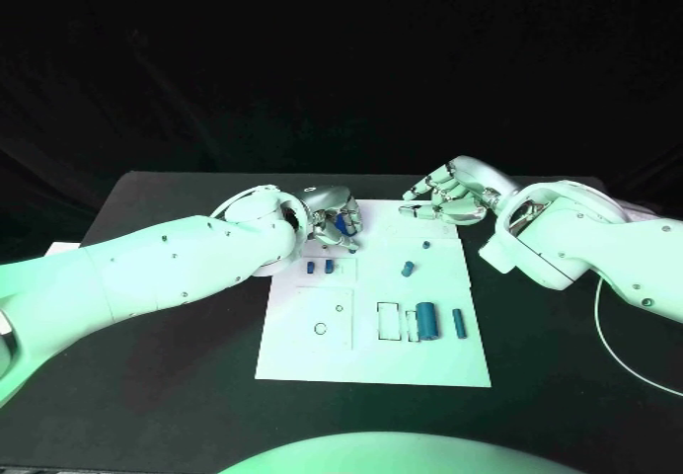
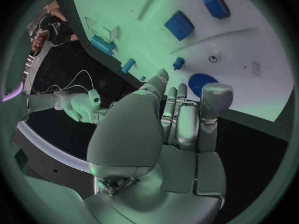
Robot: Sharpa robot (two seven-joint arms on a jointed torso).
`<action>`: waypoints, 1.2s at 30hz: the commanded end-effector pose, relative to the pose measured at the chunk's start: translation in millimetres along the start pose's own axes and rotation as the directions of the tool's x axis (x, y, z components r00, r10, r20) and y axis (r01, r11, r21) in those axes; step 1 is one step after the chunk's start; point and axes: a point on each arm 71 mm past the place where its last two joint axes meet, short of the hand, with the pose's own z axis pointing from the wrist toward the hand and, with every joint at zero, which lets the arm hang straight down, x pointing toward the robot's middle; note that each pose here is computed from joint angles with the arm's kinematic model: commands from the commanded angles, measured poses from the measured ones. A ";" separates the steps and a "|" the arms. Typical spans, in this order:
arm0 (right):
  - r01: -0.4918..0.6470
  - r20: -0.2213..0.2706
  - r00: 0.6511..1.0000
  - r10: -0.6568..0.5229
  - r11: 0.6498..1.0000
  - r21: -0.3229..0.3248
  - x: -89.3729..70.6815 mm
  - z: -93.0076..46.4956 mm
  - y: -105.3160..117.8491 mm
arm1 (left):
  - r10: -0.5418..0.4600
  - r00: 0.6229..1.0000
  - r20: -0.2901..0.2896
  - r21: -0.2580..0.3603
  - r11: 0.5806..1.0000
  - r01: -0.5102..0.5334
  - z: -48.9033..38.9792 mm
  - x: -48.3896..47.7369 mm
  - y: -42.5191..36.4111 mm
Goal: Assemble the parts on the task board
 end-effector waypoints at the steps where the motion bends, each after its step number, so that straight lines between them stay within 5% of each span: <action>1: 0.004 -0.014 1.000 -0.004 1.000 -0.007 1.7 0.2 1.0 | 0.134 0.990 -0.052 0.002 0.991 -0.134 3.3 5.0 -2.3; 26: 0.003 -0.015 1.000 -0.004 1.000 -0.010 2.3 0.3 1.8 | 0.201 0.966 -0.165 -0.052 0.976 -0.212 13.9 17.1 -7.0; 36: 0.003 -0.017 1.000 -0.003 1.000 -0.012 2.9 0.6 2.4 | 0.197 0.967 -0.164 -0.046 0.977 -0.207 16.6 20.5 -8.1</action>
